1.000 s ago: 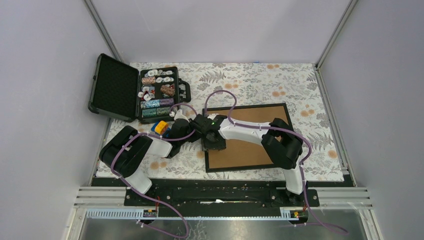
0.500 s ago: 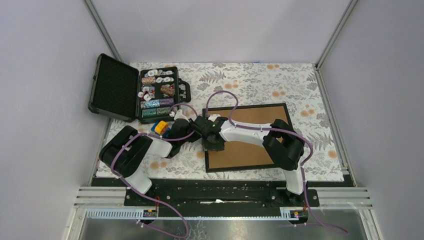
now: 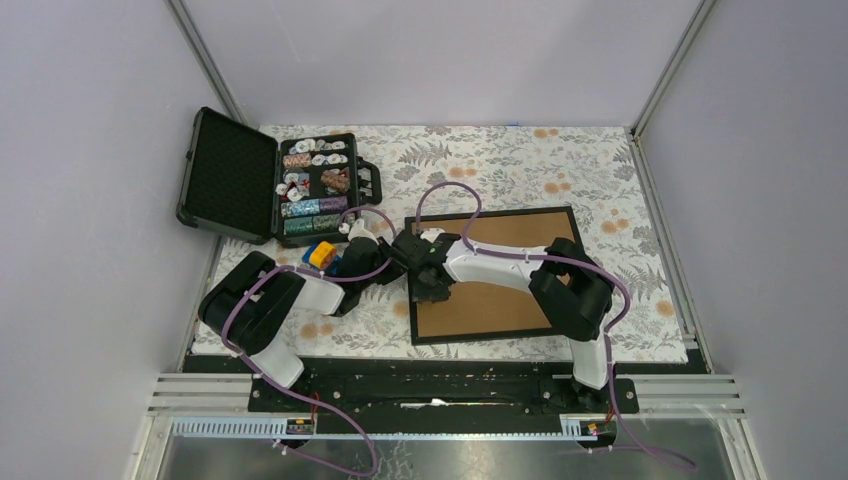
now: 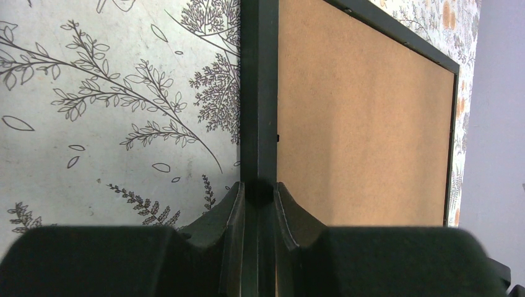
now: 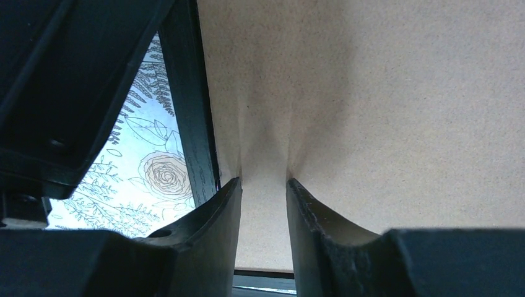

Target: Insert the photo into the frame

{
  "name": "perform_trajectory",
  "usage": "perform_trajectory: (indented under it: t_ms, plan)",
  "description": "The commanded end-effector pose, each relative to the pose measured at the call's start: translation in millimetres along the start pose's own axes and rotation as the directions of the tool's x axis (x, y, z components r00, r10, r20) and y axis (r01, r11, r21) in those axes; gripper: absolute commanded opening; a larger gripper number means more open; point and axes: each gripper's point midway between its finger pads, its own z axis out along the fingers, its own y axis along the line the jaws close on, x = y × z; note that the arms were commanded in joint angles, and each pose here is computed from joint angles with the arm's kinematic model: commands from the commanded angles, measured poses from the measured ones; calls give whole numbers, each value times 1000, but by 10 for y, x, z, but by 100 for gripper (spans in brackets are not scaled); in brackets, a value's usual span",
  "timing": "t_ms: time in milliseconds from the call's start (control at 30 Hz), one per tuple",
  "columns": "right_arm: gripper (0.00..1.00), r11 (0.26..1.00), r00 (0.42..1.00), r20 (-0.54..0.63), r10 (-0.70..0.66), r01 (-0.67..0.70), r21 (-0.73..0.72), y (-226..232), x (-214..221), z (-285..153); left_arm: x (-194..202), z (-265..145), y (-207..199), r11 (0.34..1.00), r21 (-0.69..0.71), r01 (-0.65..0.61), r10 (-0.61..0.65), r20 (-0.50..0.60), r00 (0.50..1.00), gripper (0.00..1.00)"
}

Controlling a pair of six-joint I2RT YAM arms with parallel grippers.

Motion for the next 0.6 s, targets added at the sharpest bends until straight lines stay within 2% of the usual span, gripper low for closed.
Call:
perform_trajectory:
  t_ms: [0, 133, 200, 333, 567]
  plan:
    - [42, 985, 990, -132, -48, 69, 157, -432, 313, 269, 487, -184, 864, 955, -289, -70, 21, -170, 985, 0]
    - [45, 999, 992, -124, 4, -8, -36, -206, 253, 138, 488, -184, 865, 955, -289, -70, 21, -171, 985, 0]
    - [47, 996, 992, -127, 21, -32, -81, -158, 245, 104, 486, -180, 862, 955, -289, -69, 20, -170, 985, 0]
    - [50, 997, 988, -156, -1, -10, -71, -128, 280, 187, 488, -177, 861, 955, -289, -69, 19, -171, 985, 0]
    - [53, 996, 990, -135, -41, 51, 69, -236, 252, 224, 486, -181, 864, 955, -289, -70, 21, -171, 985, 0]
